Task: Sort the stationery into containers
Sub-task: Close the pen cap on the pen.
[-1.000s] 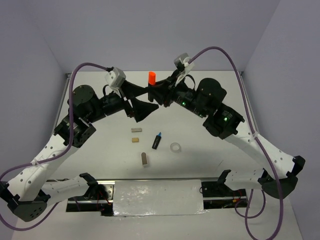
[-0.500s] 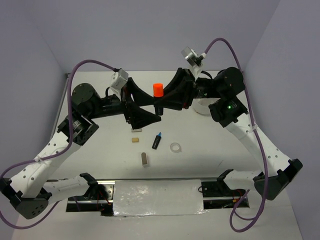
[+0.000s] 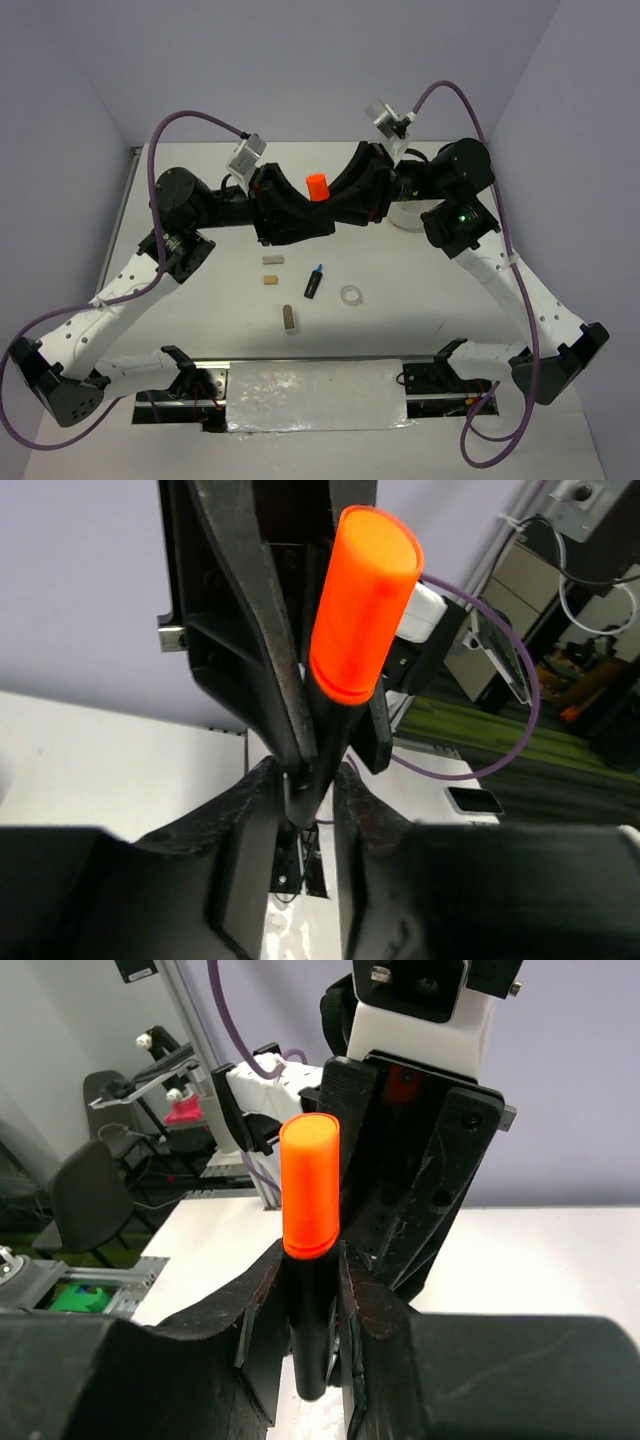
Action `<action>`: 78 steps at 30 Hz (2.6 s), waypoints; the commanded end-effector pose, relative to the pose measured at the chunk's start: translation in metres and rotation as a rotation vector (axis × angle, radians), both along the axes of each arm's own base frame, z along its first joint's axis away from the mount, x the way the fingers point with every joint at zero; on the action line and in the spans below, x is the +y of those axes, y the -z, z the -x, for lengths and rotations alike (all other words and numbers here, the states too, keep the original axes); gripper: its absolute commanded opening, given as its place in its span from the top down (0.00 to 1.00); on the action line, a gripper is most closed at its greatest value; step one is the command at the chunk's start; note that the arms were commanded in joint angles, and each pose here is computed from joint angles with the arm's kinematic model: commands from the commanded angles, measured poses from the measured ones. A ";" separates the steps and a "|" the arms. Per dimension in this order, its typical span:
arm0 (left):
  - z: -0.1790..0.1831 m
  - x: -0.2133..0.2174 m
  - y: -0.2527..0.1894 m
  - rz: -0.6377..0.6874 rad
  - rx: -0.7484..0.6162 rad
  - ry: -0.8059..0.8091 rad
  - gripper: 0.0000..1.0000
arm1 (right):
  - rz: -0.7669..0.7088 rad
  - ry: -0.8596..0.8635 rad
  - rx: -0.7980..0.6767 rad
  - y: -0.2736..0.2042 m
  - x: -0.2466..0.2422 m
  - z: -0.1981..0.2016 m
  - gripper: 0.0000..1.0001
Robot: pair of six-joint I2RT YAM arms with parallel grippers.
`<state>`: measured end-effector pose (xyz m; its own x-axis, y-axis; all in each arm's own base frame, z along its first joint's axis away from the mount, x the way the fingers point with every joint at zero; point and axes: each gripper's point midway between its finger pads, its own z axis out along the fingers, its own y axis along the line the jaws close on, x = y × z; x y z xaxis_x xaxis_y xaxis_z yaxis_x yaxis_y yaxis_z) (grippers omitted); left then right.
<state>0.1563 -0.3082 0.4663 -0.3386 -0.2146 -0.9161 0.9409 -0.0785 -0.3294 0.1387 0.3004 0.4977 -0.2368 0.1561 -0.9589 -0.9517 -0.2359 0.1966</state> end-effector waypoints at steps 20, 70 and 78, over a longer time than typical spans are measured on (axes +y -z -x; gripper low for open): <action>0.001 -0.001 -0.017 0.081 -0.022 0.036 0.41 | -0.033 0.204 -0.055 0.000 -0.007 -0.010 1.00; 0.003 0.010 0.002 -0.068 -0.118 -0.002 1.00 | -0.029 0.429 0.063 -0.039 -0.013 -0.038 0.11; 0.008 0.009 0.008 -0.082 -0.104 0.041 1.00 | -0.010 0.420 0.063 -0.041 -0.006 -0.045 0.26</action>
<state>0.1604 -0.3046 0.4416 -0.3128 -0.1047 -0.9440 0.9498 -0.0447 -0.3097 0.1842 0.2961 0.5307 -0.2271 0.2612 -0.9382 -0.9468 0.1664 0.2755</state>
